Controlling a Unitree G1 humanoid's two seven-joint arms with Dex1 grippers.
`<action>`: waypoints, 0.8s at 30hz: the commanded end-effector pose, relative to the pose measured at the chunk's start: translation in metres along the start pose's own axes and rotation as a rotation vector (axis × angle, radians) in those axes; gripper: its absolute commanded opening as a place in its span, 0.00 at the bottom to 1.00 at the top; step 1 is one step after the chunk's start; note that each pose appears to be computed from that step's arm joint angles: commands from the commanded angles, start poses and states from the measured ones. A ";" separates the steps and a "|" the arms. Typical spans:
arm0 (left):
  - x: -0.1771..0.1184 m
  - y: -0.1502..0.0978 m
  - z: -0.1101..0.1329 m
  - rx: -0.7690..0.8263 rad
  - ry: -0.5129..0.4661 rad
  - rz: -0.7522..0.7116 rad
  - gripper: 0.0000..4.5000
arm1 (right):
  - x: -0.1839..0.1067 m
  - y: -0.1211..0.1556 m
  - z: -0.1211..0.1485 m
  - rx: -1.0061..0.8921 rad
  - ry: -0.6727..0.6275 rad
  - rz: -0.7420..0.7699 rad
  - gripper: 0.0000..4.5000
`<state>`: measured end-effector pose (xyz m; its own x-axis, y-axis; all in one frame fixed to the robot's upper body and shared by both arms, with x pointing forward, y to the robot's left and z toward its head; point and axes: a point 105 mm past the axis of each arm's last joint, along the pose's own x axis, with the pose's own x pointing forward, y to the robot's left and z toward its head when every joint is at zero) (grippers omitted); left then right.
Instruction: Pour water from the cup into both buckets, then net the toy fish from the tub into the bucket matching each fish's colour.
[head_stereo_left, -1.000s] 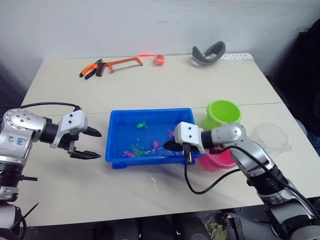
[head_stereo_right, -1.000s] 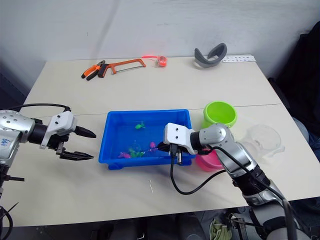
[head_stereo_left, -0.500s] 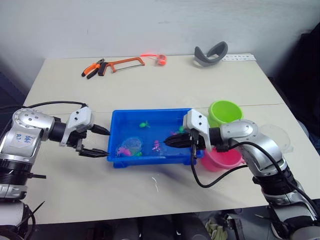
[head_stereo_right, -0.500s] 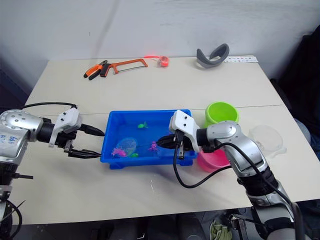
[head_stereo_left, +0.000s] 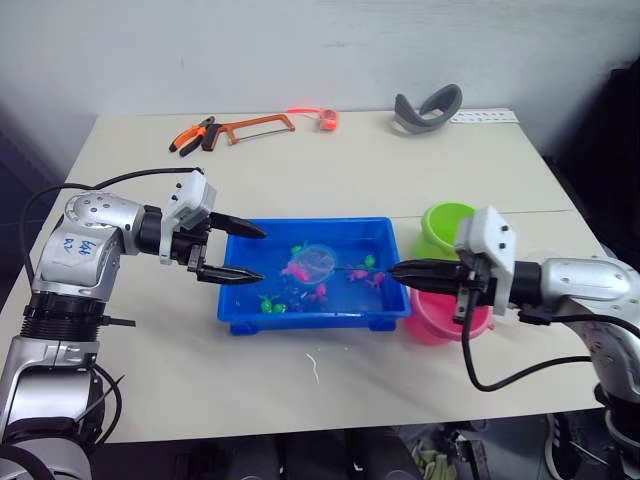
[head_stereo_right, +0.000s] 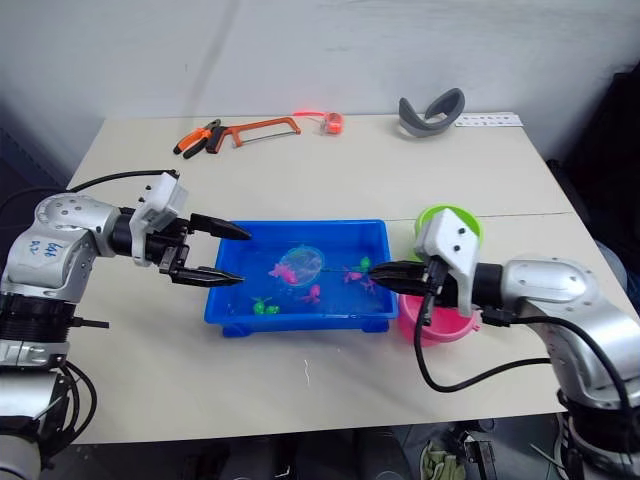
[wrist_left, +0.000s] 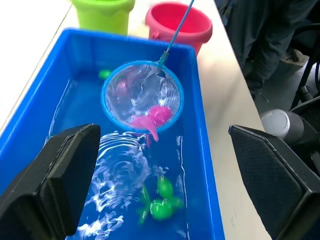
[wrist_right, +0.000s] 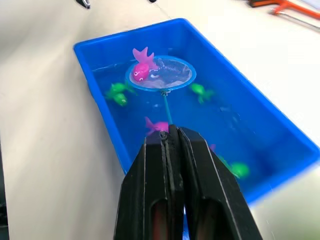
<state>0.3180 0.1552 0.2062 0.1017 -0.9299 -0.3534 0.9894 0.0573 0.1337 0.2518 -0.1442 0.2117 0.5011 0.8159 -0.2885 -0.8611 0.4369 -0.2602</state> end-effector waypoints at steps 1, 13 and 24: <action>0.013 -0.001 0.009 0.055 -0.019 -0.066 0.99 | -0.028 0.006 0.013 -0.036 -0.009 -0.082 0.00; 0.073 -0.008 0.016 0.136 -0.089 -0.262 0.99 | -0.122 0.021 -0.004 0.053 0.140 -0.432 0.00; 0.092 -0.004 0.021 0.181 -0.115 -0.299 0.99 | -0.150 0.034 -0.021 -0.194 0.441 -0.552 0.00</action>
<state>0.3221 0.0670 0.1879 -0.1835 -0.9415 -0.2825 0.9560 -0.2379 0.1716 0.1513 -0.2683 0.2197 0.8675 0.3034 -0.3942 -0.4600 0.7909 -0.4036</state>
